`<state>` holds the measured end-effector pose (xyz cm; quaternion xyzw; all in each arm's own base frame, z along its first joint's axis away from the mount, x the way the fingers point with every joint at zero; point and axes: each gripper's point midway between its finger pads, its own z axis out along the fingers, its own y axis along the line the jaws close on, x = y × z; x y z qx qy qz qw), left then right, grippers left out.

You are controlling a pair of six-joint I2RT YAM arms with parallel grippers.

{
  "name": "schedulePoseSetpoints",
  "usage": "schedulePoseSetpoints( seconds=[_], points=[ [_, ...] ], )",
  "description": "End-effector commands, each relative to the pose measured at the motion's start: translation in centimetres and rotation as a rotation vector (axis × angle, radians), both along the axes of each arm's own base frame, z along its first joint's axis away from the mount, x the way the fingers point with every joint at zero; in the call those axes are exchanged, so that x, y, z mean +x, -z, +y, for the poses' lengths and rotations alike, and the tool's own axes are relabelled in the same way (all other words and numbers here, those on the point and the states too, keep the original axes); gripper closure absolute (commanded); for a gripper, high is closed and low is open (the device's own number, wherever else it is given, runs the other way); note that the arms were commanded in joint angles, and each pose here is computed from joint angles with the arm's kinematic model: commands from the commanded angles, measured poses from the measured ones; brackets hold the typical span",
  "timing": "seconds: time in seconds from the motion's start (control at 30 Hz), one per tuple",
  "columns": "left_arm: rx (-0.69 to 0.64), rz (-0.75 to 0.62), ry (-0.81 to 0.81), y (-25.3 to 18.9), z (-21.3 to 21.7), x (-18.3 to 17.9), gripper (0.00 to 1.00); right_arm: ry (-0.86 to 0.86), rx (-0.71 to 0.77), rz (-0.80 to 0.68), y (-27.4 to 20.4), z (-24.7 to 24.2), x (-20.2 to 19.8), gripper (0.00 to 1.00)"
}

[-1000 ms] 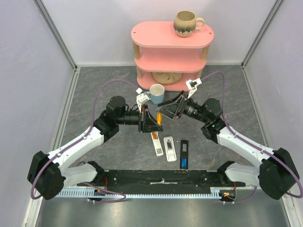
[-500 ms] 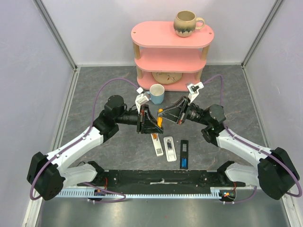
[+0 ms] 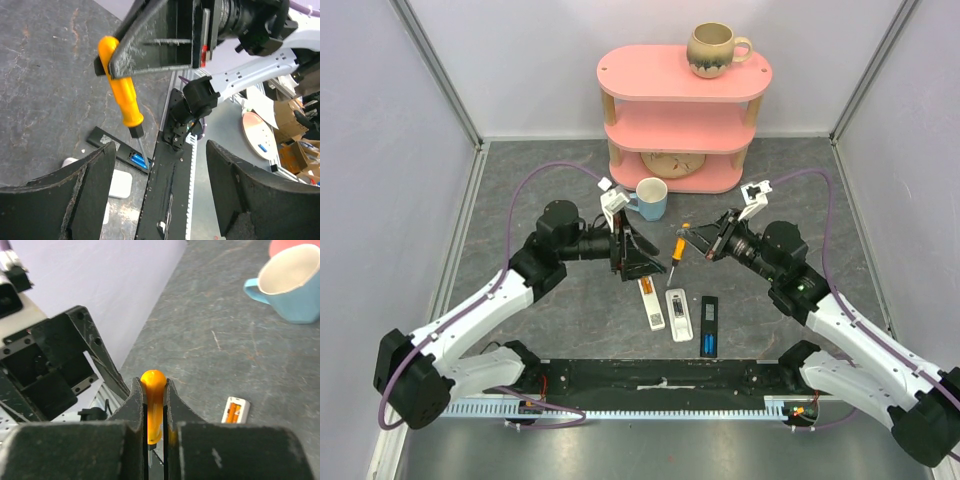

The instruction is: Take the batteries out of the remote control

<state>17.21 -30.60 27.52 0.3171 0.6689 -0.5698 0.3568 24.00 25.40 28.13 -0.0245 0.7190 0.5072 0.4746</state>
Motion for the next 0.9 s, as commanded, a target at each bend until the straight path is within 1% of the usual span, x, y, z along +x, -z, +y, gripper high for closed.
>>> schedulePoseSetpoints(
  seconds=[0.0, 0.17, 0.2, 0.27, 0.33, 0.37, 0.4, 0.47, 0.5, 0.53, 0.57, 0.6, 0.63, 0.7, 0.73, 0.77, 0.8, 0.83, 0.87],
  points=[
    [0.017, -0.036, -0.066, -0.8, -1.4, 2.8, 0.21, 0.108, -0.041, 0.039, 0.5, -1.5, 1.0, 1.0],
    [0.015, -0.016, -0.053, -0.1, -3.6, 3.6, 0.21, 0.103, -0.025, 0.037, 0.2, -1.4, 0.9, 1.0],
    [0.026, -0.001, -0.047, 0.7, -4.1, 3.8, 0.22, 0.101, -0.023, 0.037, 0.2, -1.4, 0.9, 1.0],
    [0.034, 0.01, -0.032, 1.1, -4.8, 3.8, 0.24, 0.106, -0.019, 0.041, 0.2, -1.5, 0.9, 1.0],
    [0.051, 0.03, -0.024, 2.0, -5.4, 3.9, 0.3, 0.106, -0.015, 0.039, 0.1, -1.5, 0.8, 1.0],
    [0.047, 0.027, -0.016, 2.0, -5.7, 3.8, 0.34, 0.109, -0.013, 0.039, 0.1, -1.6, 0.8, 1.0],
    [0.047, 0.032, -0.009, 2.2, -5.9, 3.7, 0.47, 0.109, -0.014, 0.04, 0.2, -1.6, 0.8, 1.0],
    [0.041, 0.028, -0.003, 2.1, -6.0, 3.5, 0.64, 0.105, -0.017, 0.044, 0.4, -1.5, 0.8, 1.0],
    [0.036, 0.025, -0.002, 1.9, -5.9, 3.4, 0.88, 0.102, -0.019, 0.046, 0.6, -1.5, 0.7, 1.0],
    [0.035, 0.025, -0.004, 1.9, -5.8, 3.3, 0.96, 0.096, -0.02, 0.047, 0.7, -1.4, 0.7, 1.0],
    [0.035, 0.025, -0.008, 1.9, -5.7, 3.3, 0.98, 0.089, -0.007, 0.025, 0.3, -1.3, 0.7, 1.0],
    [0.028, 0.008, -0.011, 1.4, -5.5, 3.1, 0.98, 0.067, -0.012, 0.013, 0.6, -1.1, 0.4, 0.97],
    [0.026, 0.006, -0.009, 1.3, -5.3, 2.9, 0.98, 0.058, 0.006, -0.013, 0.0, -0.9, 0.3, 0.85],
    [0.029, 0.0, -0.01, 1.1, -4.9, 2.5, 0.98, 0.025, -0.003, -0.053, -0.1, -0.7, 0.0, 0.68],
    [0.023, -0.009, -0.01, 0.6, -4.7, 2.2, 0.98, 0.006, 0.0, -0.074, -0.4, -0.4, -0.2, 0.49],
    [0.025, -0.011, -0.009, 0.4, -4.5, 2.1, 0.98, -0.02, -0.004, -0.097, -0.6, -0.1, -0.4, 0.35],
    [0.031, -0.009, -0.007, 0.5, -4.3, 1.8, 0.98, -0.127, 0.007, -0.131, -0.9, 0.9, -1.8, 0.24],
    [0.019, -0.023, -0.004, -0.2, -4.0, 1.5, 0.98, -0.167, 0.039, -0.188, -2.3, 1.3, -2.1, 0.13],
    [0.014, -0.024, 0.009, -0.3, -3.9, 1.1, 0.98, -0.208, 0.046, -0.183, -2.1, 1.9, -2.3, 0.1]
  ],
)
